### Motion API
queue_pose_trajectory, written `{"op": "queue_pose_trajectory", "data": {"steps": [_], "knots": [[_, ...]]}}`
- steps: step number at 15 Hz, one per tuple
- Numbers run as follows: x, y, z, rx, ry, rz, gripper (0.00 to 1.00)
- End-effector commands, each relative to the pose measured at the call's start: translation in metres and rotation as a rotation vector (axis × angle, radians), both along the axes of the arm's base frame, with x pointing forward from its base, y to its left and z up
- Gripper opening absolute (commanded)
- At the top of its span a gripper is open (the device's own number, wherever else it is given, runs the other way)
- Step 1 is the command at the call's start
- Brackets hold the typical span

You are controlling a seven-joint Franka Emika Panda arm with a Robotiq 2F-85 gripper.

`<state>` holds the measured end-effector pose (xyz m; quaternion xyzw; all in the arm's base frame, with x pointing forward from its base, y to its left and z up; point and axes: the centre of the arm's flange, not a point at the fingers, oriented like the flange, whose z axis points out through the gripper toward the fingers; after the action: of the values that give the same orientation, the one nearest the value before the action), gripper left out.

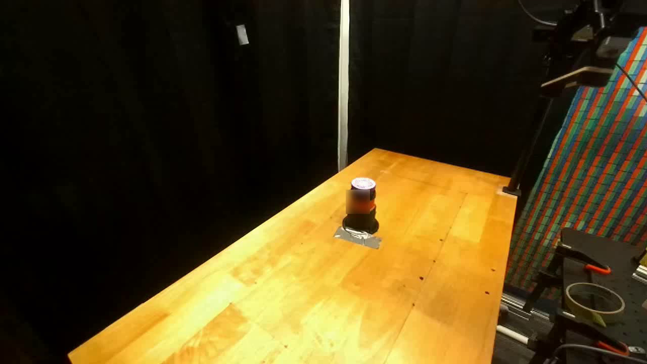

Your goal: Put the rubber band on the bottom of the cup

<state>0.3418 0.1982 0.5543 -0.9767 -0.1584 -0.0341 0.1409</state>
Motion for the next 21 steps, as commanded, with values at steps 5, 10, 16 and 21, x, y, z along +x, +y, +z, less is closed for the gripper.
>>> {"op": "queue_pose_trajectory", "data": {"steps": [5, 10, 16, 21], "knots": [[-0.001, 0.0, 0.007, 0.006, -0.015, 0.001, 1.0], [0.075, 0.028, 0.015, -0.109, 0.089, -0.007, 1.0], [0.174, 0.012, -0.016, -0.244, 0.205, -0.133, 1.0], [0.276, -0.016, -0.069, -0.288, 0.227, -0.24, 1.0]]}}
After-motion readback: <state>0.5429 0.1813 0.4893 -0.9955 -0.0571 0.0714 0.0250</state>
